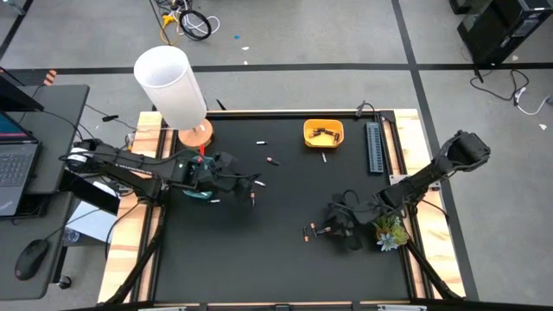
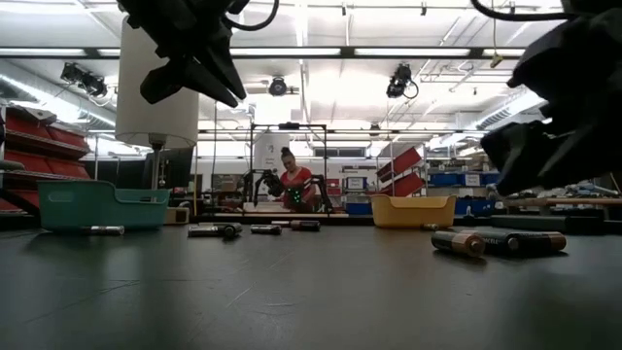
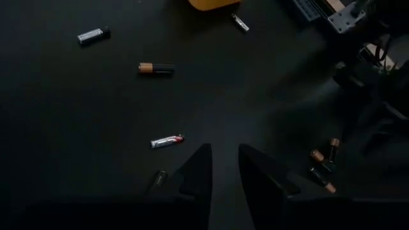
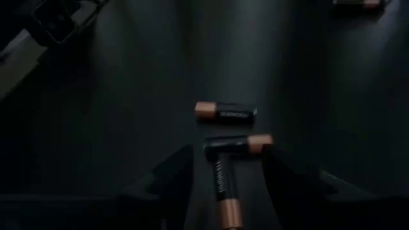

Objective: Sort batteries
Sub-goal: Put the black battery into the yellow bin

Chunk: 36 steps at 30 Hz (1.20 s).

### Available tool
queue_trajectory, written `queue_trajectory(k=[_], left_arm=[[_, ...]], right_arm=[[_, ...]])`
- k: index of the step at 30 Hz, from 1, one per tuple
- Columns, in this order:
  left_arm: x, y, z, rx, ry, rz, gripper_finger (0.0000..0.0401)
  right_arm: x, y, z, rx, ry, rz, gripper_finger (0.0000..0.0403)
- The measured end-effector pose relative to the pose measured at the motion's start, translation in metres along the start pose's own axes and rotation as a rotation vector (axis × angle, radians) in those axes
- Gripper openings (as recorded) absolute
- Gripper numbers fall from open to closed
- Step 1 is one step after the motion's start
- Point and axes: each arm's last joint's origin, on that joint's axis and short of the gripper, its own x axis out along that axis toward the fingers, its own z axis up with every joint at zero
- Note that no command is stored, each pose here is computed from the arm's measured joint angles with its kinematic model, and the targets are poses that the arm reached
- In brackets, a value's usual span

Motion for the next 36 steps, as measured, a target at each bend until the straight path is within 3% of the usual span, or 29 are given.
queue_trajectory(k=[12,24,28,34,36], left_arm=[[0.000,0.000,0.001,0.000,-0.017,0.005,0.0090],[0.000,0.000,0.000,0.004,-0.014,0.010,0.0090],[0.000,0.001,0.000,0.008,-0.009,0.018,0.0090],[0.000,0.003,-0.001,0.027,-0.001,0.030,0.0090],[0.000,0.003,-0.001,0.039,-0.001,0.030,0.0090]], right_arm=[[0.012,0.000,-0.011,-0.049,0.011,0.011,0.0224],[0.037,0.002,-0.023,-0.056,0.042,0.007,0.0207],[0.038,0.002,-0.024,-0.053,0.044,0.007,0.0176],[0.039,0.002,-0.025,-0.070,0.047,0.010,0.0067],[0.039,0.003,-0.025,-0.075,0.049,0.018,0.0049]])
